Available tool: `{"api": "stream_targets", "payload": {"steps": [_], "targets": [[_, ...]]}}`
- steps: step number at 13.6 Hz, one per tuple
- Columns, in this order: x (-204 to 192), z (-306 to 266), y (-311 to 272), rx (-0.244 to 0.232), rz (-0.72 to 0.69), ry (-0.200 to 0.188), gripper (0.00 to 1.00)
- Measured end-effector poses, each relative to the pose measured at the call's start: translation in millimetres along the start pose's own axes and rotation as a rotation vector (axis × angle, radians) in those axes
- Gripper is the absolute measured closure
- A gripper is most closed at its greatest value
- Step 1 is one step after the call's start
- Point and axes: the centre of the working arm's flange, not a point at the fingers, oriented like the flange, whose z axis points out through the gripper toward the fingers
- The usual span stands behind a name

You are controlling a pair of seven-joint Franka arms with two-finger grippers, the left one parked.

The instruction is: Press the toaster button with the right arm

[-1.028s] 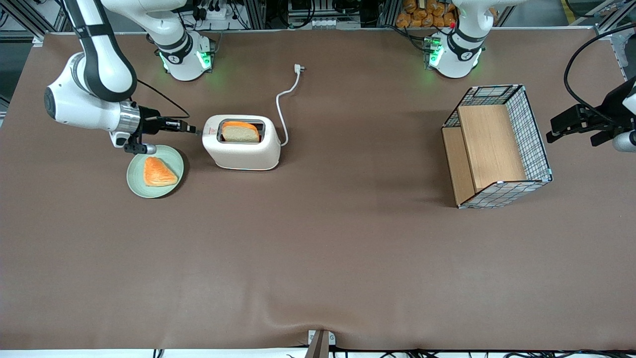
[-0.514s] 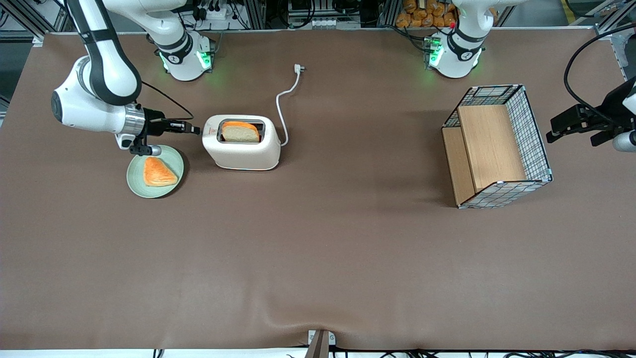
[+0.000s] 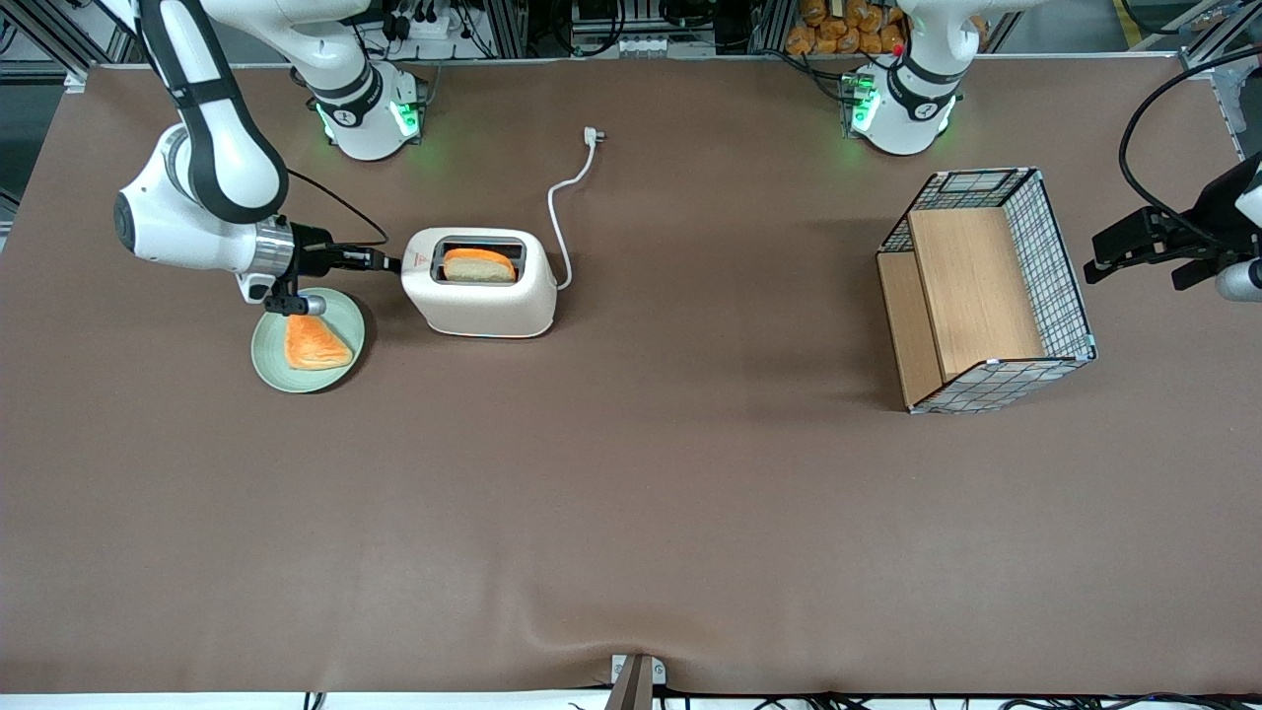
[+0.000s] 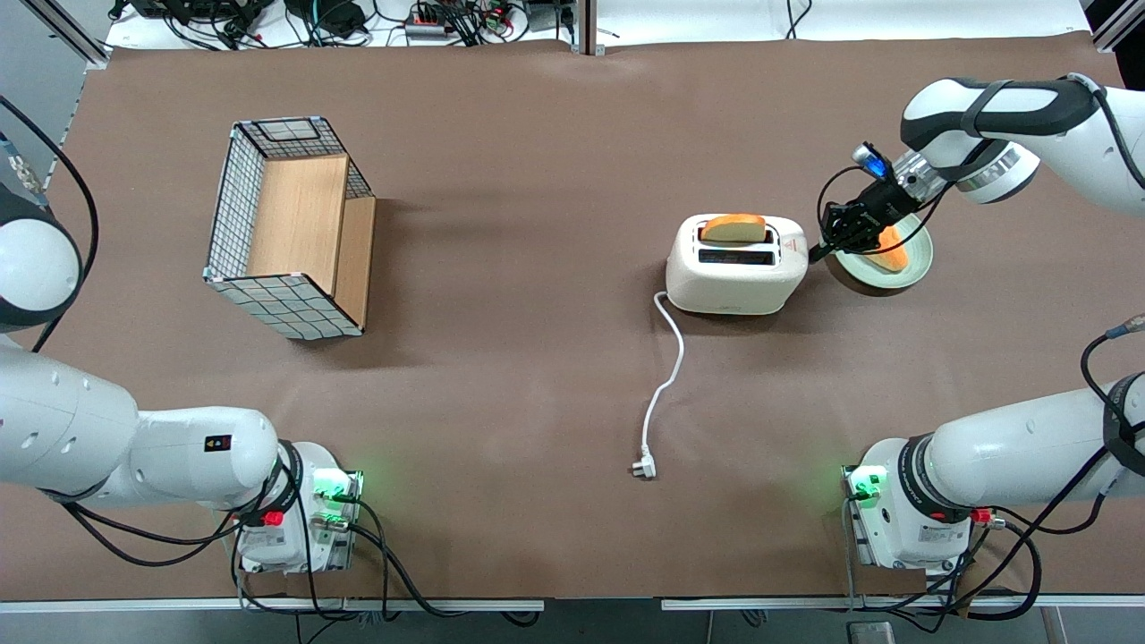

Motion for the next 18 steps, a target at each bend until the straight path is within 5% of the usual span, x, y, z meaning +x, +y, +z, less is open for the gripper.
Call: {"api": "stream_targets", "payload": {"steps": [18], "targets": [[12,26,25,0.031,-0.007,0.005,0.99]]}}
